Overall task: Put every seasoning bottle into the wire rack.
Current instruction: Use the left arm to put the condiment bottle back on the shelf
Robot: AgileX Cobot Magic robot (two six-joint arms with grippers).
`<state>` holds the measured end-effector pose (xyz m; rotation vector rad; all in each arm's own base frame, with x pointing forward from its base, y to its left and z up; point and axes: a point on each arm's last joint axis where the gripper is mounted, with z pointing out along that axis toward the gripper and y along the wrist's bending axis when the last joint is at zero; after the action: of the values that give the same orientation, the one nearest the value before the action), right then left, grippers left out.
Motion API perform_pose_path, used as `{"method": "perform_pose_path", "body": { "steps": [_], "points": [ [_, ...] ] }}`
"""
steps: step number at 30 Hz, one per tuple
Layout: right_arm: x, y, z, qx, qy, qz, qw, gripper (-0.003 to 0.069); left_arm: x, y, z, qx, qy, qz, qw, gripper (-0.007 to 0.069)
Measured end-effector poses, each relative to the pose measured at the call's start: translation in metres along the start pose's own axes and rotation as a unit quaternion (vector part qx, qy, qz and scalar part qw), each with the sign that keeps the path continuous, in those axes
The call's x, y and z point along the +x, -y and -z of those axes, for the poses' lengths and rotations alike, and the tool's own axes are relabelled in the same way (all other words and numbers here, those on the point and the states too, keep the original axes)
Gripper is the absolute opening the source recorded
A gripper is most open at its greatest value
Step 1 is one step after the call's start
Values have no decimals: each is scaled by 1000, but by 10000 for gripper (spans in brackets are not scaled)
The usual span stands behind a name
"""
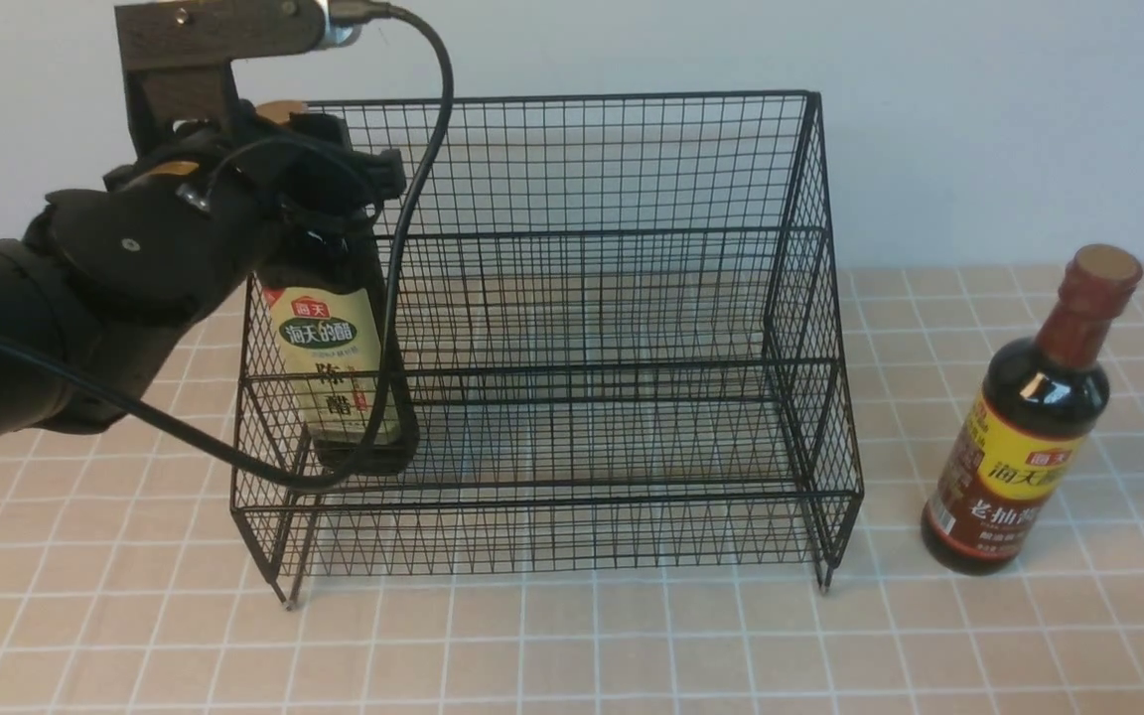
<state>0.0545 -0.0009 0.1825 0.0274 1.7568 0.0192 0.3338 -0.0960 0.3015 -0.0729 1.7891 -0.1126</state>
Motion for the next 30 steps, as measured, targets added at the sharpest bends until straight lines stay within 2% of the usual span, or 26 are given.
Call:
{"method": "perform_pose_path", "body": {
  "steps": [6, 12, 15, 20, 28, 30],
  "points": [
    [0, 0, 0, 0, 0, 0, 1000, -15, 1, 1, -1, 3, -5, 0, 1000, 309],
    [0, 0, 0, 0, 0, 0, 1000, -15, 0, 4, -2, 13, -17, 4, 1000, 426],
    [0, 0, 0, 0, 0, 0, 1000, -15, 1, 6, 0, 26, -31, -11, 999, 459],
    [0, 0, 0, 0, 0, 0, 1000, -15, -10, 8, 12, 49, -27, -37, 998, 467],
    [0, 0, 0, 0, 0, 0, 1000, -15, -44, 4, 45, 61, 31, -65, 996, 465],
    [0, 0, 0, 0, 0, 0, 1000, -15, -54, 3, 57, 68, 47, -63, 995, 435]
  ]
}}
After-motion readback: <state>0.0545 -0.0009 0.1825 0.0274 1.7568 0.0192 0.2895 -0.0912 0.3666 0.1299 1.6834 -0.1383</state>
